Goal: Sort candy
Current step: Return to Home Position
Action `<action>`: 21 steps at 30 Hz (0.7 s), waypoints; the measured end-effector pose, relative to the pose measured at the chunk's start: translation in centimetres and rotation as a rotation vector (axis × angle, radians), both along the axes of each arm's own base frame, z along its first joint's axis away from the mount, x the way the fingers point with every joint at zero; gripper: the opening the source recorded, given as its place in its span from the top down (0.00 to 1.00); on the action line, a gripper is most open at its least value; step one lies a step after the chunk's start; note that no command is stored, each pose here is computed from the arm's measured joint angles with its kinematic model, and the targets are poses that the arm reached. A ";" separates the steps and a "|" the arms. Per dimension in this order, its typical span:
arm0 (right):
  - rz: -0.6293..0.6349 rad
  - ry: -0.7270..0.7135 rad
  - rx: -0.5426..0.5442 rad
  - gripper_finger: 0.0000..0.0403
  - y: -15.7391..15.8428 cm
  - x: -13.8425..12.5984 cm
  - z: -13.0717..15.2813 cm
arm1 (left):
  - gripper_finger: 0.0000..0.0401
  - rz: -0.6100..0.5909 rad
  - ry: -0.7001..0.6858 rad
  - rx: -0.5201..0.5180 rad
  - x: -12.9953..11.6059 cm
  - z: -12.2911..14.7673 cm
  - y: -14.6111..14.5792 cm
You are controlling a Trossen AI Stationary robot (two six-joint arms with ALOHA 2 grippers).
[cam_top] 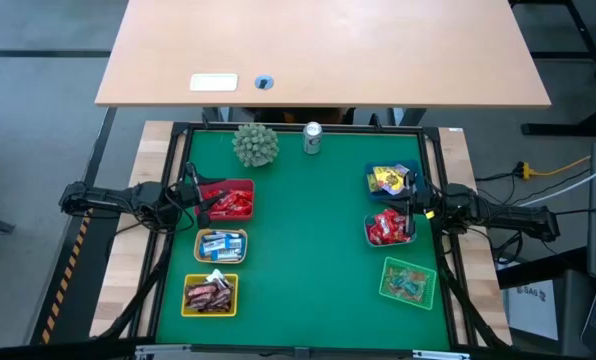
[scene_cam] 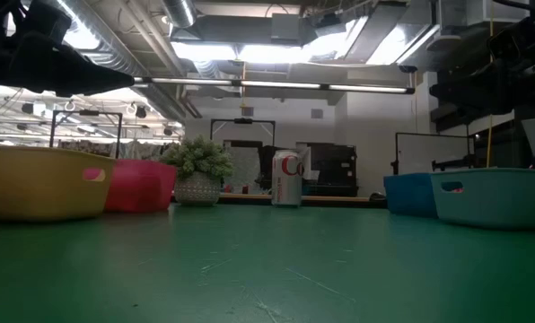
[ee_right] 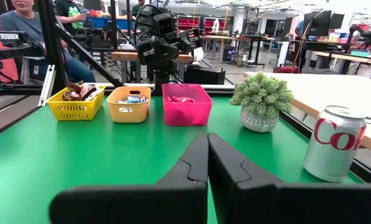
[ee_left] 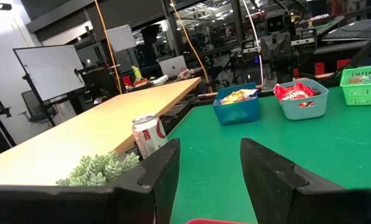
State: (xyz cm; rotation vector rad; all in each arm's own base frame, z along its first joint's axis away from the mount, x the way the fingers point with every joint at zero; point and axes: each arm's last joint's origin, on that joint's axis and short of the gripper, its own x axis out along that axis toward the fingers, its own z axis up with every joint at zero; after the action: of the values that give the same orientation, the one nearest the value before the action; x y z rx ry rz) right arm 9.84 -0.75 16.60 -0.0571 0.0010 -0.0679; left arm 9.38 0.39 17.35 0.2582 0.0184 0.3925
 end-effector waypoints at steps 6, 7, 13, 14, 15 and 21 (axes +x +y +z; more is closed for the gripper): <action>0.000 0.000 0.000 1.00 0.0 0.0 0.0 | 0.61 0.000 0.000 0.000 0.0 0.0 0.0; 0.000 0.000 0.000 1.00 0.0 0.0 0.0 | 0.61 0.000 0.000 0.000 0.0 0.0 0.0; 0.000 0.000 0.000 1.00 0.0 0.0 0.0 | 0.61 -0.017 -0.015 -0.037 0.0 0.0 0.0; 0.000 0.000 0.000 1.00 0.0 0.0 0.0 | 0.61 -0.020 -0.022 -0.056 0.0 0.0 0.0; 0.000 0.000 0.000 1.00 0.0 0.0 0.0 | 0.61 -0.023 -0.030 -0.075 0.0 0.0 -0.1; 0.000 0.000 0.000 1.00 0.0 0.0 0.0 | 0.61 -0.142 -0.044 -0.146 0.1 -0.1 -0.4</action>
State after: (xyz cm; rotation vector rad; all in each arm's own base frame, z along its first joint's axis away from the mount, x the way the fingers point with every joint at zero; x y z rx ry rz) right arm 9.84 -0.75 16.60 -0.0570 0.0014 -0.0679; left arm 9.51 0.02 17.29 0.1054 -0.0146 0.2540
